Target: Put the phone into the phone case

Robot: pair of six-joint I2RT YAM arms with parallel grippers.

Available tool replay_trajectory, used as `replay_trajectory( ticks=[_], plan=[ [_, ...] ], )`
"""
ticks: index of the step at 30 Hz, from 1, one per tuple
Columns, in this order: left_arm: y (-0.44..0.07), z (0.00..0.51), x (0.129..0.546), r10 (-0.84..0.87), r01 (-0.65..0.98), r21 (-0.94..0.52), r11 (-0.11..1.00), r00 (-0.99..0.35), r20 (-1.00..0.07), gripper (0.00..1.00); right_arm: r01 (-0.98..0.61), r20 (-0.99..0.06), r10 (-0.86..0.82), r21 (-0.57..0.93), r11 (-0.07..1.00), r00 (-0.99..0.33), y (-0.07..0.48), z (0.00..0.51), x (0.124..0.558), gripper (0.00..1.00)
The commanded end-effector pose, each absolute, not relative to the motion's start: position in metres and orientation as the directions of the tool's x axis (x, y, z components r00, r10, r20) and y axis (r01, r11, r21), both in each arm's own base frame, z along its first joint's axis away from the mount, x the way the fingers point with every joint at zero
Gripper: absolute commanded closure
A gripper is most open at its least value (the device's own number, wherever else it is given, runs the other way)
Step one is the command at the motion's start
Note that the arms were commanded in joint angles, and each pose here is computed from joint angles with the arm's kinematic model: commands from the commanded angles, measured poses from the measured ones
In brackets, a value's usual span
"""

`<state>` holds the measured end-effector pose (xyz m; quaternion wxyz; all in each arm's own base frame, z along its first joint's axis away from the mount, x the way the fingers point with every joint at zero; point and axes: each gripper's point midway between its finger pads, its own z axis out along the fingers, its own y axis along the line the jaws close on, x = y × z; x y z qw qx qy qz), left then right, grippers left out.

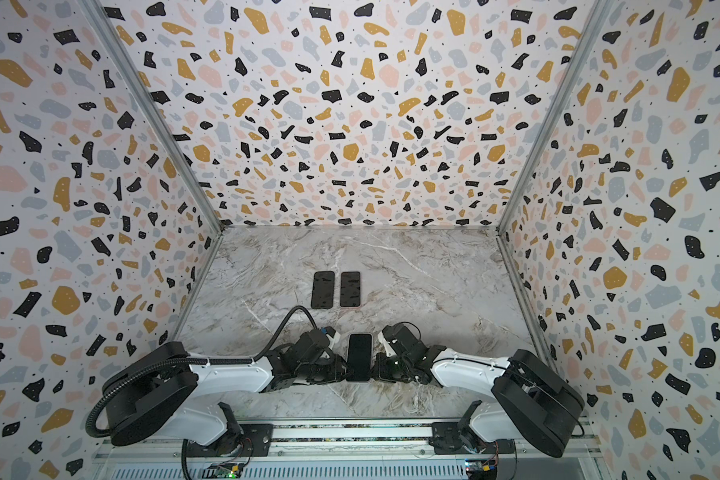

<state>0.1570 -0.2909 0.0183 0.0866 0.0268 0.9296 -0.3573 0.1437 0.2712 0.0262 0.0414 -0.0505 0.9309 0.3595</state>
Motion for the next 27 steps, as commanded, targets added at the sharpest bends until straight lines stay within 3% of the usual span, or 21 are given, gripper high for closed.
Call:
replay_trajectory(
  ticks=[1, 22, 27],
  plan=[
    [-0.3, 0.001, 0.132, 0.072, 0.135, -0.67, 0.73, -0.99, -0.121, 0.68, -0.17, -0.054, -0.178, 0.653, 0.738, -0.982, 0.283, -0.008, 0.117, 0.94],
    [-0.304, 0.006, 0.135, 0.087, 0.156, -0.661, 0.734, -0.987, -0.137, 0.69, -0.149, -0.024, -0.167, 0.597, 0.788, -0.986, 0.273, -0.026, 0.114, 0.98],
    [-0.299, 0.004, 0.134, 0.095, 0.161, -0.641, 0.751, -0.986, -0.136, 0.69, -0.194, -0.101, -0.167, 0.58, 0.791, -0.981, 0.273, -0.002, 0.132, 0.97]
  ],
)
